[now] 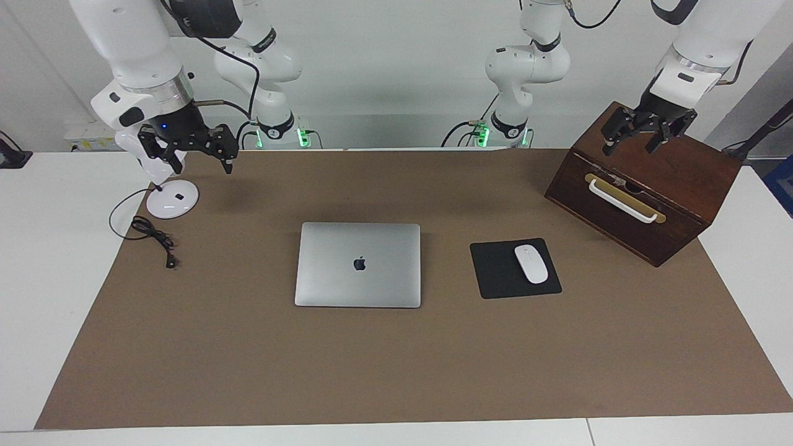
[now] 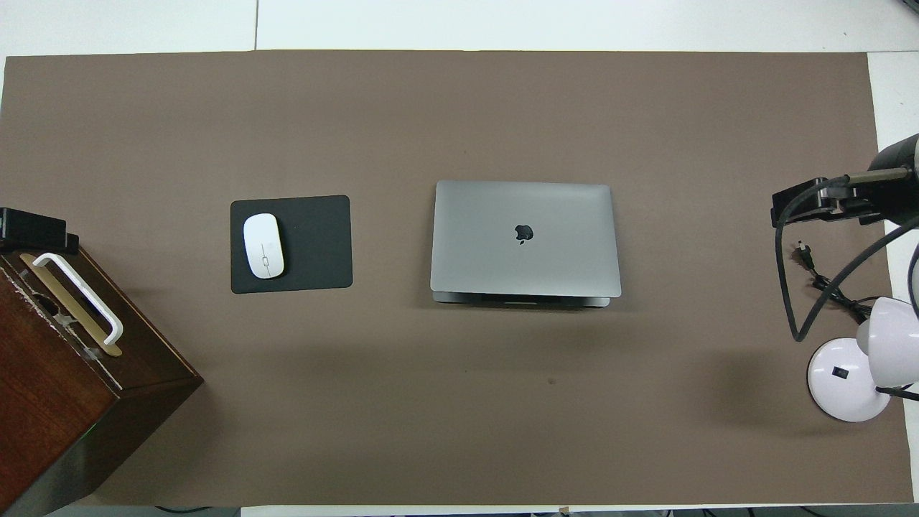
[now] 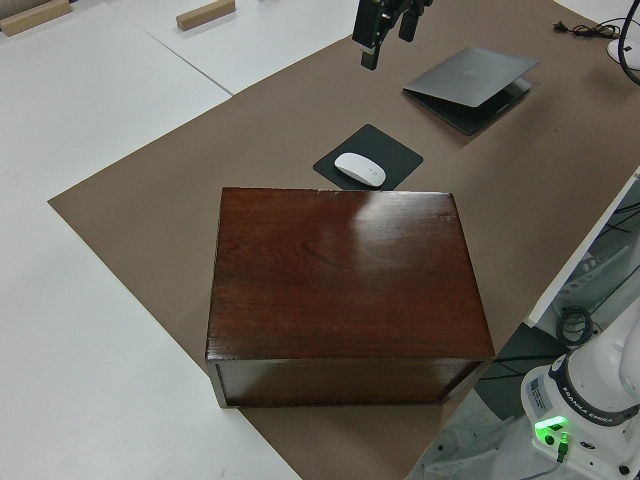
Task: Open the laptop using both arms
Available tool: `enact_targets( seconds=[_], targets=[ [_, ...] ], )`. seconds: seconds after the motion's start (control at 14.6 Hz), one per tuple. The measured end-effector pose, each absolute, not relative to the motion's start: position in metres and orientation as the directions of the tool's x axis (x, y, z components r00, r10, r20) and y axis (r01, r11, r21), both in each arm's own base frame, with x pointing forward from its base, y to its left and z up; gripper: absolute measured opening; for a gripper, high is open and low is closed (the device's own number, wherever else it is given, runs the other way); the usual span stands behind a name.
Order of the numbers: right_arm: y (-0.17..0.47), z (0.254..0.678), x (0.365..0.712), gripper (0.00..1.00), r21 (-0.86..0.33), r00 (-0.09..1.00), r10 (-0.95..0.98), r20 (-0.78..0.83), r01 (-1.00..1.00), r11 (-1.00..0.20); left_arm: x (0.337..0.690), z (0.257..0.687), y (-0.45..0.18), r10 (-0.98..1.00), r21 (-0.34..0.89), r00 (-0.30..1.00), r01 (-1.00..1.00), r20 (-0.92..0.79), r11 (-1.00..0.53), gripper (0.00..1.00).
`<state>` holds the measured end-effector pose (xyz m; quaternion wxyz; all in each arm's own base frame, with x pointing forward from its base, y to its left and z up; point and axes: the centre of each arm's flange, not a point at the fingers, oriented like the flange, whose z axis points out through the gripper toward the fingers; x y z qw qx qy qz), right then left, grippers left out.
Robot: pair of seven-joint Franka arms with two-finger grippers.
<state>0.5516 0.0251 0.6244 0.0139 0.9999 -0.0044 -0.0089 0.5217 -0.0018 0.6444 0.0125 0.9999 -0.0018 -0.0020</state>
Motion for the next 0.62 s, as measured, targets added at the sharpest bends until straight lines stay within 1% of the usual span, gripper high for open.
enact_targets(
  seconds=[0.62],
  targets=[
    [0.0273, 0.6247, 0.5515, 1.0, 0.024, 1.0, -0.009, -0.017, -0.008, -1.0, 0.5217, 0.6443, -0.0017, -0.003, 0.025, 1.0, -0.003, -0.004, -1.0, 1.0]
  ],
)
